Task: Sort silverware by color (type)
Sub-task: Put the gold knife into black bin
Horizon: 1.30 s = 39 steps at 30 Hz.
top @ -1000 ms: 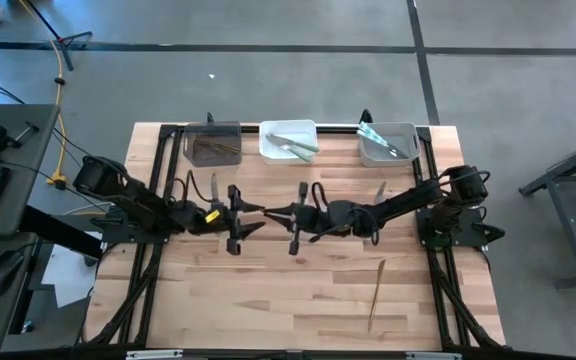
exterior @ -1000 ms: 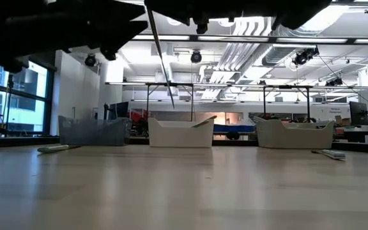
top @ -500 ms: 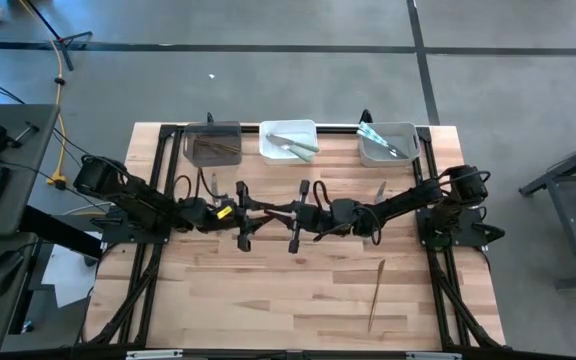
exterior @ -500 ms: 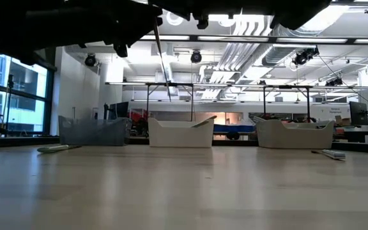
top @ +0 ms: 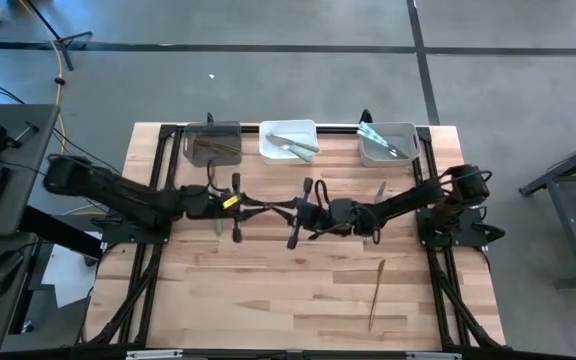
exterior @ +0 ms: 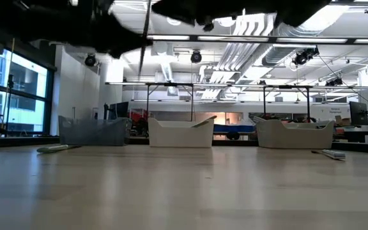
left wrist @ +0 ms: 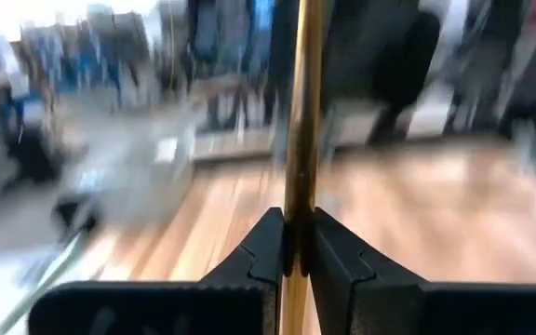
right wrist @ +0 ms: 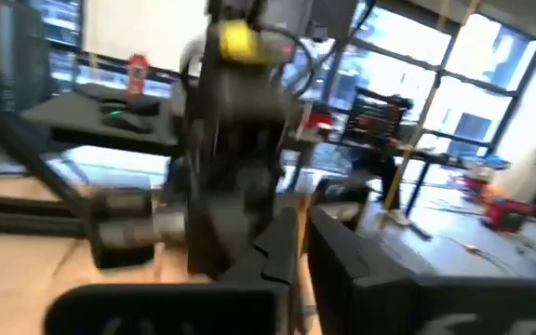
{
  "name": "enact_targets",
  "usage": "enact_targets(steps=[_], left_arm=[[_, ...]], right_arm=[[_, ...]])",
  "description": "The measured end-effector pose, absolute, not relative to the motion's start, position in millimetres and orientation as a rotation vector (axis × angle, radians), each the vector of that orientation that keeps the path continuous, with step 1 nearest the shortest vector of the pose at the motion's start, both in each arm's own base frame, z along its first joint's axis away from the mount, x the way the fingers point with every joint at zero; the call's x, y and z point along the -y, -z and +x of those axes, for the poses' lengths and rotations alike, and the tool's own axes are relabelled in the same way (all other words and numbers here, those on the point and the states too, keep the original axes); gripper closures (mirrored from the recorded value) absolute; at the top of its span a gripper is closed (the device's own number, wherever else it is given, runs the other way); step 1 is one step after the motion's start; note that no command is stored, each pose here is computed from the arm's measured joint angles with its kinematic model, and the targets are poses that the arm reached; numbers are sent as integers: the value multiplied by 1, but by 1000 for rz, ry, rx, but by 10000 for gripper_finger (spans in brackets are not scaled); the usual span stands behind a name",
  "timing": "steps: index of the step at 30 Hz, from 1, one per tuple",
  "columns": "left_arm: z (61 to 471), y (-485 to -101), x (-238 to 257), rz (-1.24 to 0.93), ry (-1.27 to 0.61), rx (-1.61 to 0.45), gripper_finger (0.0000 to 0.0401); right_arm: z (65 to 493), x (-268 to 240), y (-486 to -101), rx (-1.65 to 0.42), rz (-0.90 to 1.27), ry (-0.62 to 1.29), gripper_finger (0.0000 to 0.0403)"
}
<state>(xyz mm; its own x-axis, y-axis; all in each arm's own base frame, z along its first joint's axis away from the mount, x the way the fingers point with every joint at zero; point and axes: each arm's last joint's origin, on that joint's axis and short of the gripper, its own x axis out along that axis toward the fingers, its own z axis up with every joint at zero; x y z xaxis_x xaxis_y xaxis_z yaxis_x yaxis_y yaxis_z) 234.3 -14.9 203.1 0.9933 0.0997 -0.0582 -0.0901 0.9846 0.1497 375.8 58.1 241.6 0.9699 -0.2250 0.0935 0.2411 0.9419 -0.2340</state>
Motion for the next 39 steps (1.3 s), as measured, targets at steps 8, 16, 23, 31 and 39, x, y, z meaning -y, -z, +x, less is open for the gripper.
enact_targets(steps=[8,16,23,31,39], left_arm=[[207,-233,-16,324,-92,-718,382],[200,-272,-53,625,-56,-1025,382],[206,-266,-94,798,-8,-1159,382],[202,-239,-143,739,17,-1299,382],[187,-221,-182,598,6,-1309,382]], right_arm=[[357,-54,-268,-14,-282,337,323],[344,-63,-273,-127,-350,362,361],[341,-75,-267,-178,-388,319,392],[340,-77,-263,-212,-394,308,401],[340,-76,-262,-229,-415,306,402]])
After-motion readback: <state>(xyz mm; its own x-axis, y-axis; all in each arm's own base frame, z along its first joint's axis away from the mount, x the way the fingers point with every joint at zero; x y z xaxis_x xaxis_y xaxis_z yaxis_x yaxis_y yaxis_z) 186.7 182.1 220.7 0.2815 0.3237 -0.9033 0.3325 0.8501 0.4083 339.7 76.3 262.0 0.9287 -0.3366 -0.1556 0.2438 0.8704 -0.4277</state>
